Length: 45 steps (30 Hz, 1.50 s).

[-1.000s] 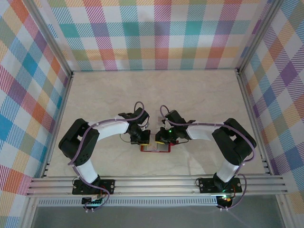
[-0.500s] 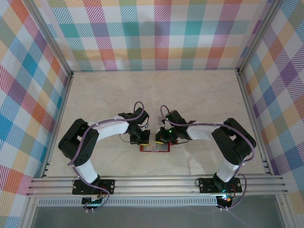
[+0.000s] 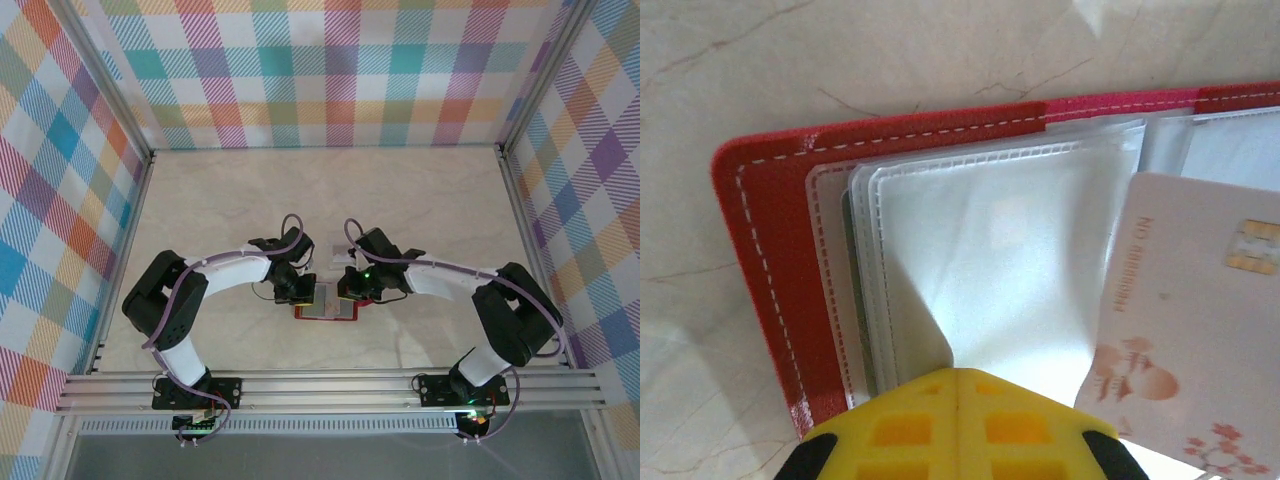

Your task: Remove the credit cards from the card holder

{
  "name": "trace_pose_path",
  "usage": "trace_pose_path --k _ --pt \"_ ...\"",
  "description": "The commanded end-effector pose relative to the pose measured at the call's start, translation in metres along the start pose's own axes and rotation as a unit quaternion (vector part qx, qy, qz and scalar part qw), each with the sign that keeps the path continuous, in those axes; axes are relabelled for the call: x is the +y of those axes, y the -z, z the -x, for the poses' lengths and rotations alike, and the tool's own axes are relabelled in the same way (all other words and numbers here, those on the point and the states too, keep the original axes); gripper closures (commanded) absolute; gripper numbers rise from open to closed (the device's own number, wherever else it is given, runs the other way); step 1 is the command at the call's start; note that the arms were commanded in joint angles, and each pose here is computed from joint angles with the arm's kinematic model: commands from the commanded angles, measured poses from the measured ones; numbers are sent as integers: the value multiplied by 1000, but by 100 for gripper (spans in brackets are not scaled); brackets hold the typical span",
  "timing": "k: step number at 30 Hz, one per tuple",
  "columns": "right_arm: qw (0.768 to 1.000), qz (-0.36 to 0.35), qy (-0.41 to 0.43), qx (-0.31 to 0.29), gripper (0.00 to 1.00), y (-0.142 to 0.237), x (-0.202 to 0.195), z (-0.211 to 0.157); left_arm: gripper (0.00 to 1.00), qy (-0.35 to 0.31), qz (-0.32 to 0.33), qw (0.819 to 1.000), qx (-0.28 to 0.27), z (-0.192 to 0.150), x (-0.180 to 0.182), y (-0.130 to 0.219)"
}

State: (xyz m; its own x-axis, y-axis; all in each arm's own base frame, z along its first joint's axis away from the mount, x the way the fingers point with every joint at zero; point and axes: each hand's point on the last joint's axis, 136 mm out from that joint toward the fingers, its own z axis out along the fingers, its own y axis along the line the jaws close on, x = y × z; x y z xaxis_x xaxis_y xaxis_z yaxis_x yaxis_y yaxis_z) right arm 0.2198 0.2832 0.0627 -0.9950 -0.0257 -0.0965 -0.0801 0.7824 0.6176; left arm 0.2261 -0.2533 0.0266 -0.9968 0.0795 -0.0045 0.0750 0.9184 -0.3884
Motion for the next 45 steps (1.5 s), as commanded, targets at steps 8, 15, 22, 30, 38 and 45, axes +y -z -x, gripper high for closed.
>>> trace_pose_path --k 8,15,22,30,38,45 --pt "995 -25 95 -23 100 46 20 12 96 18 14 1000 6 -19 9 3" --pt "972 -29 230 -31 100 70 38 17 94 10 9 1000 -15 -10 1 14" --pt "900 -78 428 -20 100 85 35 23 92 -2 5 999 -48 4 -7 28" --pt "789 -197 577 72 100 90 -2 41 89 -13 16 997 -78 10 -4 42" --pt "702 -228 650 184 100 88 -20 51 89 2 23 997 -74 7 10 39" --pt "664 -219 688 191 100 84 -2 75 89 17 23 997 -77 3 23 43"
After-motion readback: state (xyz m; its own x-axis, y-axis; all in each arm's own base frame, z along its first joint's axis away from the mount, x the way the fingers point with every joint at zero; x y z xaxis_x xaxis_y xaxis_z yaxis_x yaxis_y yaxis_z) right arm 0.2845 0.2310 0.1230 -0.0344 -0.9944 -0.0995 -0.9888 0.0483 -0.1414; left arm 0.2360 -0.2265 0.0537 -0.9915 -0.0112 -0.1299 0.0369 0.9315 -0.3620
